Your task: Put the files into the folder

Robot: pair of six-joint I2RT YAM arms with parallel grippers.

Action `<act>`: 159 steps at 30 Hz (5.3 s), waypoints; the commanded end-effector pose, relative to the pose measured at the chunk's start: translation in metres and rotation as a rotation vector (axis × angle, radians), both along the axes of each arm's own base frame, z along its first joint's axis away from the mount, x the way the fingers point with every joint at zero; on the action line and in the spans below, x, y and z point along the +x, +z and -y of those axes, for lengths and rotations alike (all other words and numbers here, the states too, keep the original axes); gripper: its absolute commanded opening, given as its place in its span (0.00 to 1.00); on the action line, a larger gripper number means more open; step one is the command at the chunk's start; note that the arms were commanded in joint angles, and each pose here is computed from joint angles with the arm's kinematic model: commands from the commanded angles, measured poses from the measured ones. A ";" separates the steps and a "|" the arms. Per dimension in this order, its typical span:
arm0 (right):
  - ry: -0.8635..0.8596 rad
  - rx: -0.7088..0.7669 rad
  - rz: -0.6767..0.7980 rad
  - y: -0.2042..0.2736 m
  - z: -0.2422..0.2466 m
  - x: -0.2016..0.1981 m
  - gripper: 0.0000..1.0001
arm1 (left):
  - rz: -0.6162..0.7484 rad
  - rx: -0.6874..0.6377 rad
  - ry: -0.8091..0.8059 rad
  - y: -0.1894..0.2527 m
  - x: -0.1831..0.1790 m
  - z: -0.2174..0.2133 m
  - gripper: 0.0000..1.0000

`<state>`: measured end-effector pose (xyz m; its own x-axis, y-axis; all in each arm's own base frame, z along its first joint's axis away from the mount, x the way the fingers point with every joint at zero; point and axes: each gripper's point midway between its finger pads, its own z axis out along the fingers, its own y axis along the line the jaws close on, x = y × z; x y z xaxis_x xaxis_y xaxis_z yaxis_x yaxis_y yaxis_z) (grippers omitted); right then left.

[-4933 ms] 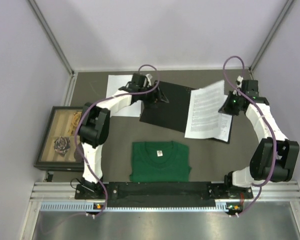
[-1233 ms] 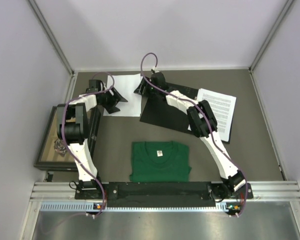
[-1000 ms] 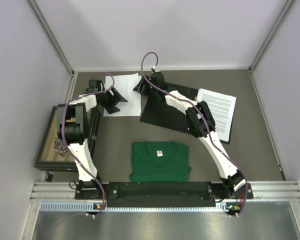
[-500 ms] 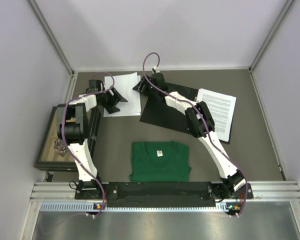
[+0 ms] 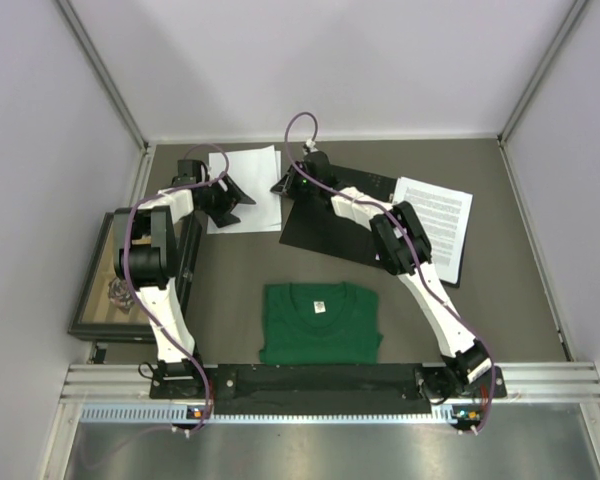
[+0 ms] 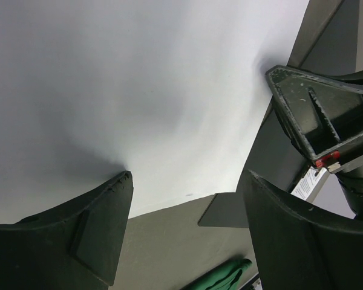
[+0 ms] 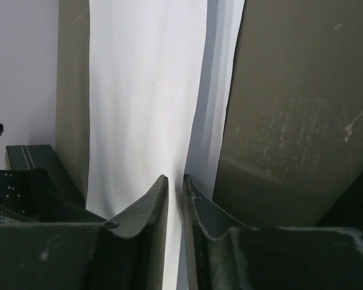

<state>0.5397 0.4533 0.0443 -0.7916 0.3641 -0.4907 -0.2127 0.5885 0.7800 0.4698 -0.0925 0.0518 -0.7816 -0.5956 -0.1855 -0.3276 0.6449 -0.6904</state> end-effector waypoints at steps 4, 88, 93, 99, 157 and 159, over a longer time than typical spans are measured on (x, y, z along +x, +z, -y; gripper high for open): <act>0.031 0.039 0.061 0.039 -0.012 0.000 0.11 | 0.011 0.004 -0.004 0.002 -0.002 -0.001 0.78; -0.448 -0.558 -0.290 0.055 0.500 -0.186 0.17 | 0.123 -0.068 -0.574 0.019 -0.048 0.269 0.82; -0.526 -0.549 -0.369 0.040 0.513 -0.195 0.34 | 0.129 -0.053 -0.574 0.019 -0.049 0.266 0.83; -0.569 -0.581 -0.446 0.024 0.521 -0.217 0.45 | 0.127 -0.054 -0.573 0.018 -0.049 0.267 0.83; -0.665 -0.284 -0.419 -0.015 0.564 -0.148 0.46 | 0.073 0.004 -0.592 -0.012 -0.050 0.260 0.83; -0.668 -0.277 -0.416 -0.015 0.566 -0.143 0.45 | 0.072 0.006 -0.591 -0.012 -0.050 0.259 0.83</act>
